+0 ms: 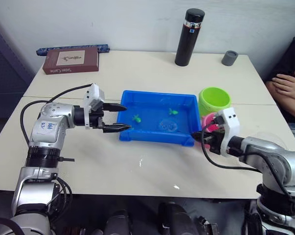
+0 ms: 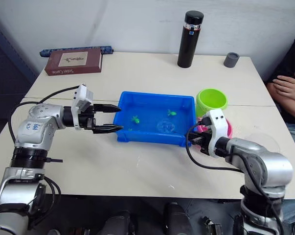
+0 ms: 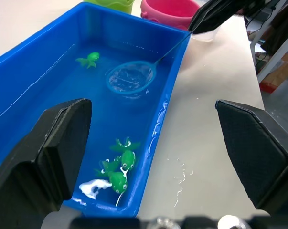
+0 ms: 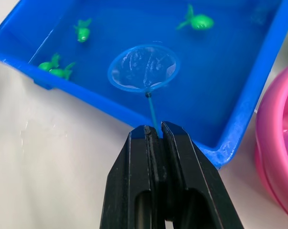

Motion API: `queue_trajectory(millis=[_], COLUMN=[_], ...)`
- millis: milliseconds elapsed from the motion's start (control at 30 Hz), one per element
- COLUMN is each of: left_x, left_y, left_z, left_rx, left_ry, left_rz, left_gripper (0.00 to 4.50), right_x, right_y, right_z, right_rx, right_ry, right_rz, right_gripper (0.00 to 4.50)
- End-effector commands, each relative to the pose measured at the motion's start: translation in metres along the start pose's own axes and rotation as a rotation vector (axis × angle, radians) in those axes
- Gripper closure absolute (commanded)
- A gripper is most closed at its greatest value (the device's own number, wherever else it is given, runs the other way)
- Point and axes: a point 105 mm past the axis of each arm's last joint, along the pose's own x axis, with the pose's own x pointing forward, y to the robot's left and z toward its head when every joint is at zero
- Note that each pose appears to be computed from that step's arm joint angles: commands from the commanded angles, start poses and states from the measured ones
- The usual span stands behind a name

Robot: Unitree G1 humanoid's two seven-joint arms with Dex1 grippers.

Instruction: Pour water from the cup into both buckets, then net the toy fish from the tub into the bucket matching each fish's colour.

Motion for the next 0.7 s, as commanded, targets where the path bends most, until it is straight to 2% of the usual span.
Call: queue_trajectory(millis=[33,267,467,700], left_x=[-0.006,-0.006,-0.003,0.018], left_y=[-0.001,-0.001,0.002,0.008], left_z=[0.014,0.019,0.021,0.028], left_rx=[0.039,0.043,0.037,0.007], left_ry=[-0.037,-0.044,-0.061,-0.117], left_rz=[0.03,0.043,0.045,-0.02], left_gripper=[0.04,0.04,0.04,0.04], right_x=[0.005,0.017,0.013,-0.012], right_y=[-0.014,-0.033,-0.022,-0.008], right_z=[0.008,0.023,0.04,0.045], right_rx=[0.029,0.026,-0.052,-0.249], right_ry=[-0.028,-0.094,-0.168,-0.22], right_rz=[-0.058,-0.145,-0.118,-0.144], right_gripper=[4.5,4.5,4.5,4.5])
